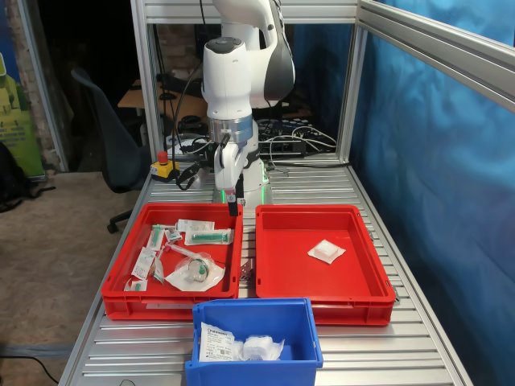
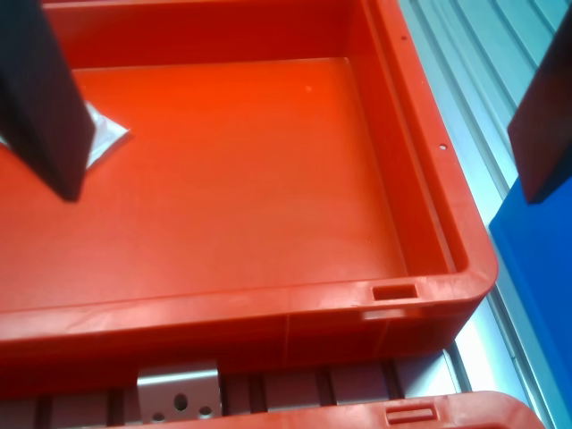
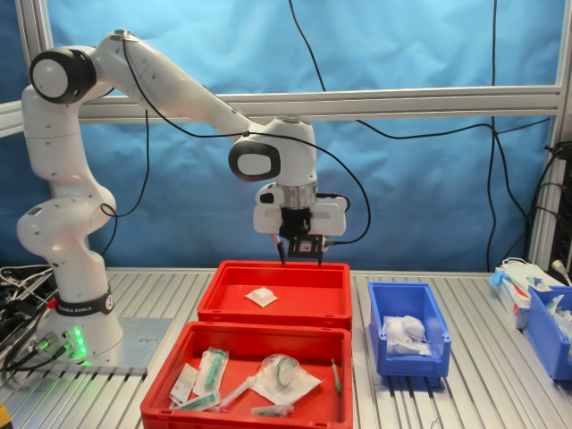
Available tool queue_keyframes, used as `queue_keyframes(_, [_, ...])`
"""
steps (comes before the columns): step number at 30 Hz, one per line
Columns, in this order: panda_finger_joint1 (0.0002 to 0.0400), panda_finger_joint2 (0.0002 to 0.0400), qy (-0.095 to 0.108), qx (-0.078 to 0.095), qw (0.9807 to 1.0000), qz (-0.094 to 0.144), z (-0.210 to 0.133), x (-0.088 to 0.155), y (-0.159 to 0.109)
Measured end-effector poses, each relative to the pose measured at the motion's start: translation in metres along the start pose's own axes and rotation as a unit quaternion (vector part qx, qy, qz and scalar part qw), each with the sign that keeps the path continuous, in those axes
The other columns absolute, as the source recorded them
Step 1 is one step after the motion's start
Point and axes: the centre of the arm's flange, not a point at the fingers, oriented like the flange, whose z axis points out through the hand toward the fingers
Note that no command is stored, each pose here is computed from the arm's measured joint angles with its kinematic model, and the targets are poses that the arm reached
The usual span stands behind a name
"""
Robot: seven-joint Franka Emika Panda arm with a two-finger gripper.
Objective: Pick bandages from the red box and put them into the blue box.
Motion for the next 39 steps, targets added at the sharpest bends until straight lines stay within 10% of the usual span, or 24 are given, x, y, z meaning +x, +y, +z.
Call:
queue_keyframes(24, [0.0400,0.0400,-0.001,-0.002,0.9996,-0.029,0.001,-0.019,0.025])
queue_keyframes(39, [0.0400,0.0400,0.000,-0.009,0.9929,-0.119,0.004,-0.065,0.107])
